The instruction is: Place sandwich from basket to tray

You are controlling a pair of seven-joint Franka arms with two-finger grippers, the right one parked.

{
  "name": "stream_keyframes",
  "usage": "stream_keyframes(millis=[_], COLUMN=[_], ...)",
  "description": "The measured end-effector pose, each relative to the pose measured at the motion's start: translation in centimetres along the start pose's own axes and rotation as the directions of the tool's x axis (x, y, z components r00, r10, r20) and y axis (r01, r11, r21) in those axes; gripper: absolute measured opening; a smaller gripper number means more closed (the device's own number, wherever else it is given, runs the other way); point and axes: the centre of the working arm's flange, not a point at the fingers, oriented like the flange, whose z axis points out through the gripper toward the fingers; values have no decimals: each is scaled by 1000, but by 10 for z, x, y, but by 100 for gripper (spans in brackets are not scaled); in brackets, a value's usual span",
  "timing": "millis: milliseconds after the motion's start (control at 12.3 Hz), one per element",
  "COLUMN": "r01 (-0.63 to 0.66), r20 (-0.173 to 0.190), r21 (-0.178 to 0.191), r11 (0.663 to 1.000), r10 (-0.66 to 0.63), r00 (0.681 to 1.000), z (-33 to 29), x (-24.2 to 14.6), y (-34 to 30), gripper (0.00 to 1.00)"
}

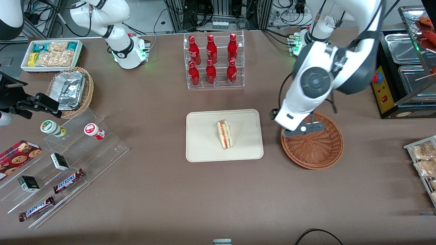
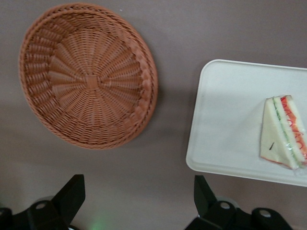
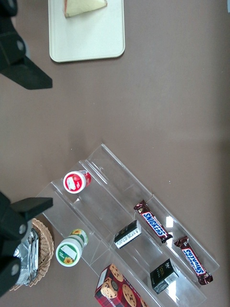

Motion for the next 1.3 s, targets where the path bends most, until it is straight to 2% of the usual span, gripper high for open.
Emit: stream_keyframes(millis=[162, 405, 568, 730, 973, 1054, 1297], r01=[-54, -121, -161, -176, -172, -161, -138], r20=[22, 13, 7, 17, -8, -5, -22], r21=[-14, -41, -43, -37, -53, -56, -60], r11=[998, 992, 986, 984, 984, 985, 989], r10=[54, 122, 161, 177, 172, 161, 137], r00=[998, 992, 987, 984, 985, 987, 990], z=[-21, -55, -67, -75, -93, -100, -123], x=[-1, -12, -17, -18, -17, -20, -26], y=[-49, -94, -118, -154, -213, -227, -244], gripper=[100, 100, 100, 100, 100, 100, 100])
